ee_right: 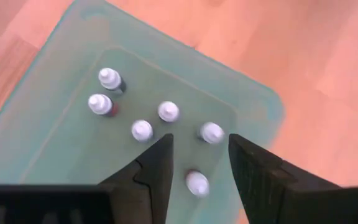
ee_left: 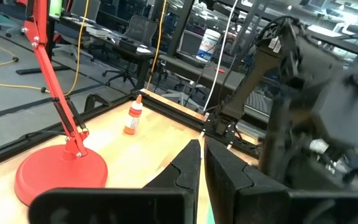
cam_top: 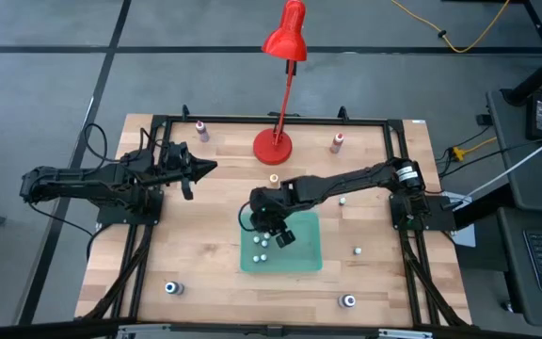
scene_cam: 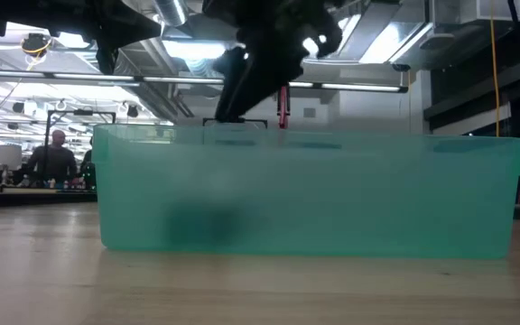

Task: Pick & Place food coloring
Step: Put the small red food coloring bottle into the blue bin

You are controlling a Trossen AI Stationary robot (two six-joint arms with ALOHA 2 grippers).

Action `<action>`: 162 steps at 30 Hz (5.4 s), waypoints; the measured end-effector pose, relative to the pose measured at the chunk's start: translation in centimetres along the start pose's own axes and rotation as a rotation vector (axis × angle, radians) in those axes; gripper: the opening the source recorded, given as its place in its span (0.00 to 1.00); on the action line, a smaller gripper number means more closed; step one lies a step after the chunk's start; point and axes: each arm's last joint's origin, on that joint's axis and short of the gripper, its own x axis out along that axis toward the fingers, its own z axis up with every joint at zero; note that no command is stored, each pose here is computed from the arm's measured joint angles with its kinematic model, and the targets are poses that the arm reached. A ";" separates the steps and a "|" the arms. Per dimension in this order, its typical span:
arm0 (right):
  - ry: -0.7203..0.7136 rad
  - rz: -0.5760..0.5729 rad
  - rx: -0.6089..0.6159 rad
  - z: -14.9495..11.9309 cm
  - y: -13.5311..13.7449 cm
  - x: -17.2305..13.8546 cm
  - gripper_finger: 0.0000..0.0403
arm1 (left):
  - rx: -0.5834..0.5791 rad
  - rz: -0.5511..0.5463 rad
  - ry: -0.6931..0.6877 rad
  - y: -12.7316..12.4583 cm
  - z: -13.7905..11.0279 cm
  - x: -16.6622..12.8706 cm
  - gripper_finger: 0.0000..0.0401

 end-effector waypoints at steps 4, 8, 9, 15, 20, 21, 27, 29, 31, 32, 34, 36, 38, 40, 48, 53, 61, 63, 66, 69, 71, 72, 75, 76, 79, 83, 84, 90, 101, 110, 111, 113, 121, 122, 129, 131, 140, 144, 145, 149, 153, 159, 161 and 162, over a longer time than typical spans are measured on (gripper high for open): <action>0.019 -0.007 0.033 -0.3 -1.1 -3.5 0.39 | 0.001 0.001 0.003 0.0 0.0 0.0 0.05; 0.009 -0.046 0.078 -2.0 -2.1 -8.2 0.38 | 0.005 -0.007 0.016 0.0 -0.1 0.0 0.04; -0.007 -0.066 0.087 -2.6 -2.3 -9.7 0.37 | 0.010 -0.011 0.020 0.0 -0.2 0.0 0.04; -0.127 -0.115 -0.005 -6.2 -0.9 -16.8 0.33 | 0.016 -0.003 0.045 0.1 -0.4 0.0 0.05; -0.188 0.030 -0.127 -9.4 2.1 -18.7 0.33 | 0.012 -0.001 0.050 0.1 -0.5 0.0 0.05; -0.189 0.040 -0.128 -10.0 2.5 -18.7 0.33 | 0.010 0.000 0.052 0.1 -0.5 0.0 0.05; -0.072 -0.045 -0.106 -11.8 2.9 -17.5 0.37 | 0.012 0.005 0.064 0.2 -0.6 0.0 0.05; -0.039 -0.081 -0.102 -11.8 2.6 -17.0 0.40 | 0.012 0.005 0.065 0.2 -0.6 0.0 0.05; -0.013 -0.106 -0.097 -11.7 2.2 -16.4 0.44 | 0.013 0.007 0.071 0.2 -0.7 0.0 0.05; -0.006 -0.112 -0.093 -11.8 2.0 -16.2 0.47 | 0.013 0.009 0.074 0.2 -0.7 0.0 0.05; 0.002 -0.114 -0.084 -11.8 1.5 -15.7 0.53 | 0.011 0.015 0.079 0.3 -0.8 0.0 0.04; 0.026 -0.102 -0.082 -12.0 0.9 -15.0 0.60 | 0.001 0.030 0.074 0.3 -0.7 0.0 0.04; 0.062 -0.083 -0.105 -12.3 0.5 -14.1 0.65 | -0.006 0.048 0.070 0.4 -0.8 0.0 0.04; 0.090 -0.061 -0.136 -12.6 0.0 -13.3 0.69 | -0.009 0.062 0.064 0.4 -0.7 0.0 0.04; 0.173 0.077 -0.197 -14.2 -2.5 -8.7 0.71 | -0.027 0.073 0.058 0.4 -0.7 0.0 0.04; 0.216 0.146 -0.179 -15.2 -3.5 -6.0 0.67 | -0.027 0.073 0.059 0.4 -0.7 0.0 0.04; 0.253 0.190 -0.164 -15.9 -3.9 -3.3 0.62 | -0.019 0.073 0.059 0.4 -0.7 0.0 0.04; 0.245 0.182 -0.167 -15.9 -4.1 -2.9 0.61 | -0.019 0.073 0.059 0.4 -0.7 0.0 0.04; 0.231 0.167 -0.171 -15.8 -4.3 -2.7 0.58 | -0.017 0.074 0.063 0.4 -0.8 0.0 0.04; 0.216 0.154 -0.173 -15.6 -4.4 -2.6 0.55 | -0.015 0.079 0.075 0.5 -0.9 0.0 0.04; 0.204 0.167 -0.170 -15.6 -4.4 -2.5 0.53 | -0.014 0.080 0.077 0.5 -0.9 -0.1 0.04; 0.197 0.177 -0.167 -15.6 -4.4 -2.4 0.53 | -0.013 0.081 0.078 0.5 -0.9 -0.1 0.04; 0.210 0.195 -0.154 -16.0 -4.1 -2.1 0.51 | -0.012 0.080 0.078 0.5 -0.9 -0.1 0.04; 0.210 0.196 -0.153 -16.0 -4.1 -2.0 0.50 | -0.012 0.080 0.078 0.5 -0.9 -0.1 0.04; 0.217 0.201 -0.150 -16.4 -4.0 -1.8 0.50 | -0.003 0.079 0.078 0.5 -0.9 -0.1 0.04; 0.216 0.200 -0.151 -16.9 -3.7 -1.4 0.50 | 0.004 0.079 0.079 0.5 -0.9 -0.1 0.04; 0.218 0.202 -0.151 -17.0 -3.6 -1.3 0.50 | 0.004 0.079 0.079 0.5 -0.9 -0.1 0.04; 0.214 0.198 -0.158 -17.0 -3.5 -1.0 0.50 | 0.003 0.079 0.078 0.5 -0.9 -0.1 0.04; 0.211 0.191 -0.146 -17.0 -3.5 -1.0 0.42 | 0.003 0.079 0.078 0.5 -0.9 -0.1 0.04; 0.212 0.191 -0.144 -17.0 -3.5 -1.1 0.17 | 0.003 0.080 0.079 0.5 -0.9 -0.1 0.04; 0.212 0.191 -0.142 -17.0 -3.5 -1.1 0.16 | 0.003 0.080 0.078 0.5 -0.9 -0.1 0.04; 0.216 0.194 -0.139 -16.9 -3.5 -1.1 0.16 | 0.003 0.080 0.079 0.5 -0.9 -0.1 0.04; 0.276 0.172 -0.141 -15.8 -4.2 -2.5 0.20 | 0.003 0.081 0.078 0.5 -0.9 -0.1 0.04; 0.282 0.169 -0.141 -15.5 -4.3 -2.7 0.19 | 0.003 0.080 0.078 0.5 -0.9 -0.1 0.04; 0.296 0.169 -0.112 -14.1 -4.9 -4.5 0.16 | 0.004 0.080 0.078 0.5 -0.9 -0.1 0.04; 0.290 0.161 -0.105 -13.6 -5.1 -5.0 0.17 | 0.003 0.080 0.078 0.5 -0.9 -0.1 0.04; 0.186 0.084 -0.027 -11.0 -4.6 -9.9 0.16 | 0.003 0.080 0.078 0.5 -0.9 -0.1 0.04; 0.110 0.030 -0.041 -9.5 -3.1 -12.8 0.18 | 0.004 0.081 0.078 0.5 -0.9 -0.1 0.04; 0.095 0.017 -0.047 -9.2 -2.6 -13.4 0.18 | 0.003 0.080 0.078 0.5 -0.9 -0.1 0.04; 0.042 -0.002 -0.039 -7.9 -0.6 -15.9 0.18 | 0.004 0.078 0.079 0.5 -0.9 -0.1 0.04; 0.011 0.011 -0.002 -6.4 1.4 -17.9 0.18 | 0.016 0.068 0.084 0.5 -0.9 -0.1 0.04; -0.027 -0.023 -0.031 -3.4 3.7 -19.9 0.18 | 0.045 0.064 0.086 0.5 -0.9 -0.1 0.04; -0.051 -0.025 -0.036 -2.5 4.0 -20.2 0.18 | 0.046 0.064 0.086 0.5 -0.9 -0.1 0.04; -0.063 -0.025 -0.037 -2.2 4.2 -20.3 0.18 | 0.047 0.065 0.086 0.5 -0.9 -0.1 0.04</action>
